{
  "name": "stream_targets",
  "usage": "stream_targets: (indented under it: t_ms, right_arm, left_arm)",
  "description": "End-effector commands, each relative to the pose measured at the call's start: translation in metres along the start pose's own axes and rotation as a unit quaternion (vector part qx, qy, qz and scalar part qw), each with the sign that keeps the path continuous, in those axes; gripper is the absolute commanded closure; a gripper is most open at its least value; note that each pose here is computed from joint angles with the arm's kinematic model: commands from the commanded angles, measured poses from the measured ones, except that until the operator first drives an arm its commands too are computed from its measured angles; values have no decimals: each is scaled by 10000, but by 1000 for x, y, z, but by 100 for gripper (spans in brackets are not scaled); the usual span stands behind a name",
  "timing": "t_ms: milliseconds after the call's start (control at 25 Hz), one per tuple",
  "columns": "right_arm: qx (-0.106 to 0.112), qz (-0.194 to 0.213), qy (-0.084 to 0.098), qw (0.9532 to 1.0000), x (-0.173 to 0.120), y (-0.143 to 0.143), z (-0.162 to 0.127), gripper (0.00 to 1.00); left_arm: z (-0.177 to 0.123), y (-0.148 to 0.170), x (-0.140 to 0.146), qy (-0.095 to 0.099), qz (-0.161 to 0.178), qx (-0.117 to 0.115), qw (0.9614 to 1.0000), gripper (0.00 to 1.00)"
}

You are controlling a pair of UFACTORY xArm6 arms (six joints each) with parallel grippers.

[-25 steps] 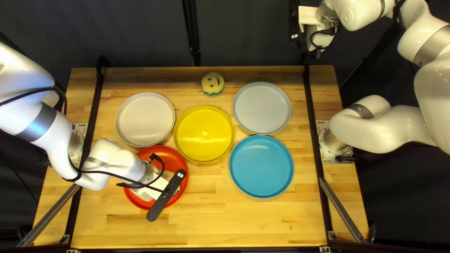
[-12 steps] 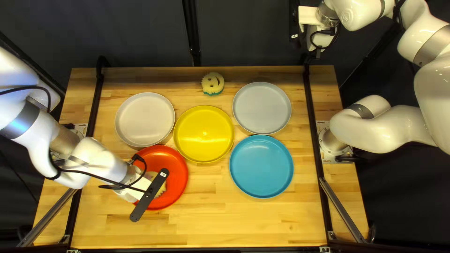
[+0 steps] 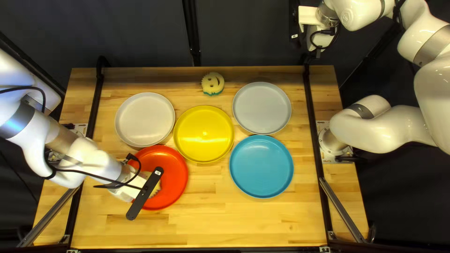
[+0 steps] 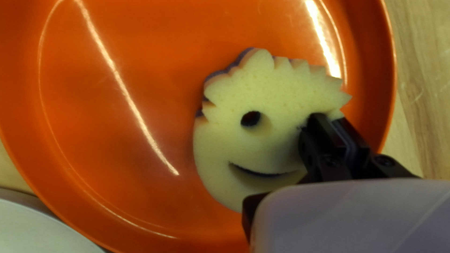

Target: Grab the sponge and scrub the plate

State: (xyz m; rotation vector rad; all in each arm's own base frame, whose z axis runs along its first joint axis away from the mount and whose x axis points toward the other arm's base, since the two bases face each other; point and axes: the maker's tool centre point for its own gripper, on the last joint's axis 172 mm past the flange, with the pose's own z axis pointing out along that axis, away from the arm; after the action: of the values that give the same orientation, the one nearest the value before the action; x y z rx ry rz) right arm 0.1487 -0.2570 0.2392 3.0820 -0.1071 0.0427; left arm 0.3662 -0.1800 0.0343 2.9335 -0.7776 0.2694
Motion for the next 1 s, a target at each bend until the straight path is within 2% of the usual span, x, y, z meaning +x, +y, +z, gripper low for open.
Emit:
stream_targets:
  t_ms: [40, 160, 600, 720, 880, 1000]
  right_arm:
    - [0, 0, 0, 10000, 0, 0, 0, 0]
    - [0, 0, 0, 10000, 0, 0, 0, 0]
    - [0, 0, 0, 10000, 0, 0, 0, 0]
    - [0, 0, 0, 10000, 0, 0, 0, 0]
    - [0, 0, 0, 10000, 0, 0, 0, 0]
    - [0, 0, 0, 10000, 0, 0, 0, 0]
  left_arm:
    - [0, -23, 11, 4, 94, 24, 10000, 100]
    - [0, -29, 10, 5, 123, 20, 9999, 100]
    - [-4, 10, -50, -62, -138, -90, 9998, 100]
    - [-5, 18, -59, -77, -213, -112, 9997, 100]
    - [-7, 17, -61, -88, -273, -126, 9995, 100]
    - [-11, 0, -51, -70, -271, -100, 9996, 100]
